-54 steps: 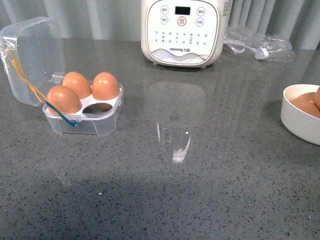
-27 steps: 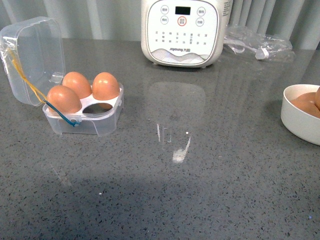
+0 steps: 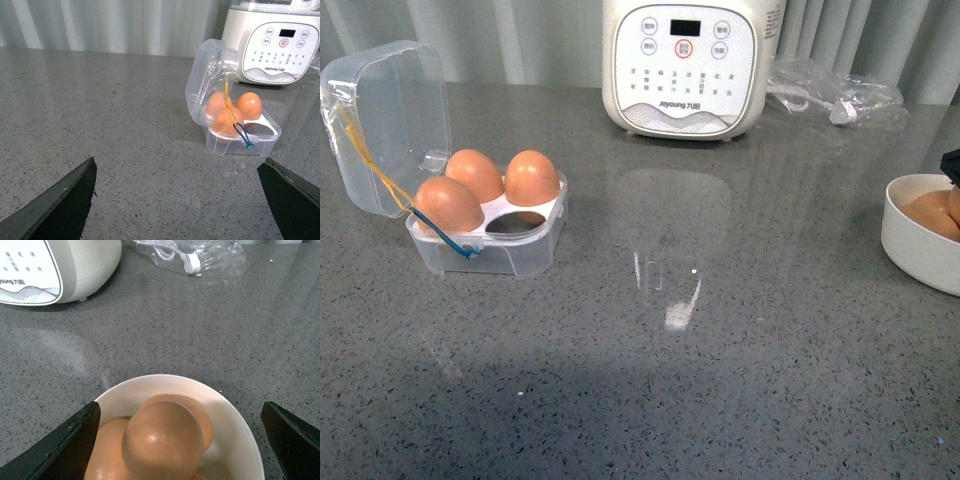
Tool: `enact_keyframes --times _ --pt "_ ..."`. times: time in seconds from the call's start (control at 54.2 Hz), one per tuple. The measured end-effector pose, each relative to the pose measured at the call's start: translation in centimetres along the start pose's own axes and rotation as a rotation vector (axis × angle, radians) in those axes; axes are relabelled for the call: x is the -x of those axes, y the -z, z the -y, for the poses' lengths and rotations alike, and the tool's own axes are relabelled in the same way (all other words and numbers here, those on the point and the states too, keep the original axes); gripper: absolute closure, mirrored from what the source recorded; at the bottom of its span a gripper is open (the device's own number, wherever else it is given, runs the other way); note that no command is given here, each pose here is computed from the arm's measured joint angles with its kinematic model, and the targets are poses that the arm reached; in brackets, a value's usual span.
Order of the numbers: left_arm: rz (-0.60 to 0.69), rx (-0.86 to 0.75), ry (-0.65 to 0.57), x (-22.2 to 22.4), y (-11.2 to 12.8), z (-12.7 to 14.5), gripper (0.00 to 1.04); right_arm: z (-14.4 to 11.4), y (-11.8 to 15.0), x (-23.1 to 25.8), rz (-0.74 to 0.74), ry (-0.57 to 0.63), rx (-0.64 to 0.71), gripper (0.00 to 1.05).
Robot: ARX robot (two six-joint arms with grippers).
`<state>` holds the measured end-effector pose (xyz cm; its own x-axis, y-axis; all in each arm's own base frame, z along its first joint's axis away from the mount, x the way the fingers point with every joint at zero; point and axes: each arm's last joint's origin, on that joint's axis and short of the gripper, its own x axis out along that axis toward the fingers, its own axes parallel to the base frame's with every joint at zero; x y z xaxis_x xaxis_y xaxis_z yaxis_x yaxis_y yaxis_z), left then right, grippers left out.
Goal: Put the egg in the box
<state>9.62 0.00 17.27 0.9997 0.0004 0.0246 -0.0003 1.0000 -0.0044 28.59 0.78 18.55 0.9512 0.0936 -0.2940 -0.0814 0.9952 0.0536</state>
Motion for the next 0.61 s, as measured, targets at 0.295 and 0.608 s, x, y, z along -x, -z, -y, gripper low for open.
enact_keyframes --times 0.295,0.608 --pt "0.0 0.0 0.0 0.0 0.0 0.0 0.07 -0.8 0.0 -0.5 -0.015 -0.004 0.01 0.51" --pt "0.0 0.0 0.0 0.0 0.0 0.0 0.07 -5.4 -5.7 2.5 0.135 -0.177 -0.053 0.66"
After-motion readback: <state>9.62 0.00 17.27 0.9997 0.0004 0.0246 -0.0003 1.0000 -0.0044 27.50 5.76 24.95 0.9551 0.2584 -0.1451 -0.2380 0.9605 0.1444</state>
